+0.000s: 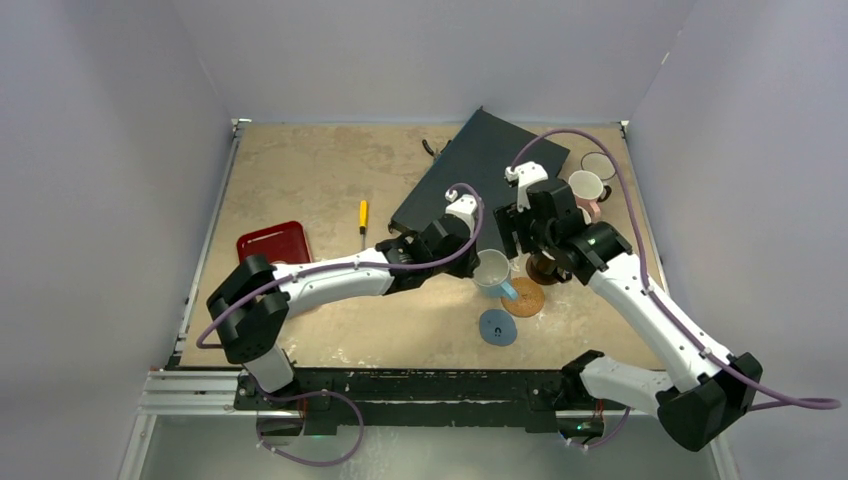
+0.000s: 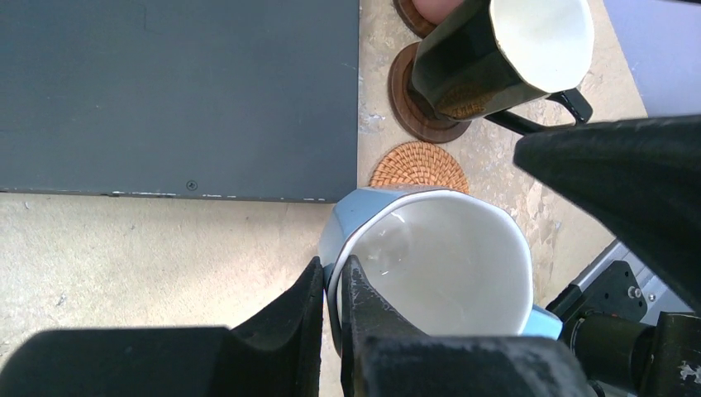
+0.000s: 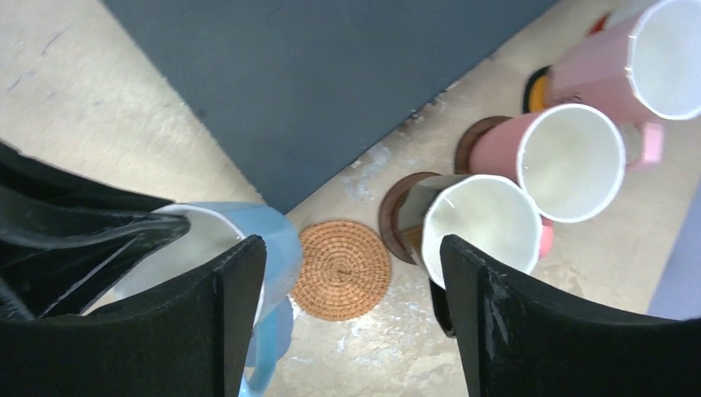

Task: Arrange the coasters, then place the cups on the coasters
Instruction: Place the cup on the coaster.

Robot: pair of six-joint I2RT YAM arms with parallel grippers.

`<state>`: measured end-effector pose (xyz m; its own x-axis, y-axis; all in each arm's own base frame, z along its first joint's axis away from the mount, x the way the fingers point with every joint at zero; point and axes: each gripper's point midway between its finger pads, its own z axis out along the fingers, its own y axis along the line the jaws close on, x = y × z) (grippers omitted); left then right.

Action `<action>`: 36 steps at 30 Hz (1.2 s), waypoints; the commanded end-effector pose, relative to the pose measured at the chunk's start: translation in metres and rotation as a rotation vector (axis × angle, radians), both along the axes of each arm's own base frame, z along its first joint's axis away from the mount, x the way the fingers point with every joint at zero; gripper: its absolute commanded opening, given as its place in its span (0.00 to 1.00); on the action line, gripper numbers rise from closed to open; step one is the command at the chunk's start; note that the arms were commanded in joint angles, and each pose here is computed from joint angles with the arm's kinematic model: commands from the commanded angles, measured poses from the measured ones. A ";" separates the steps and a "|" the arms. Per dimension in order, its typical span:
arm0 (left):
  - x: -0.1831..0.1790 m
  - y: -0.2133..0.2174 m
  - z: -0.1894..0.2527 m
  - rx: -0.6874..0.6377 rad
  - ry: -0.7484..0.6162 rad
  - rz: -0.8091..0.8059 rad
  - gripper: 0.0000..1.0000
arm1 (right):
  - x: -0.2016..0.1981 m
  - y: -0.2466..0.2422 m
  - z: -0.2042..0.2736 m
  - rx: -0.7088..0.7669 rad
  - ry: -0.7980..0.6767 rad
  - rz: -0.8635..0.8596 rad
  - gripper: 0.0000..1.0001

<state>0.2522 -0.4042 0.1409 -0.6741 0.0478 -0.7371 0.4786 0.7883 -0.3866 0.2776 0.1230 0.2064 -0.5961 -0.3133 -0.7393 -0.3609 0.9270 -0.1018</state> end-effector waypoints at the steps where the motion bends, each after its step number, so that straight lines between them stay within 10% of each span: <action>1: 0.009 -0.015 0.072 -0.192 -0.126 0.008 0.00 | 0.015 -0.025 0.044 0.045 -0.142 -0.216 0.83; 9: 0.002 -0.032 0.077 -0.181 -0.144 -0.043 0.00 | 0.032 -0.055 0.091 0.151 -0.250 -0.368 0.98; 36: -0.005 -0.113 0.044 0.010 -0.193 -0.180 0.00 | 0.026 -0.090 0.161 0.304 -0.453 -0.456 0.98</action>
<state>0.2329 -0.4932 0.1316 -0.5674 0.2647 -0.7797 0.6586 0.7143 -0.2367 0.3071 0.0335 0.3418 -0.2995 0.1405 -0.9437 0.0985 0.9884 0.1159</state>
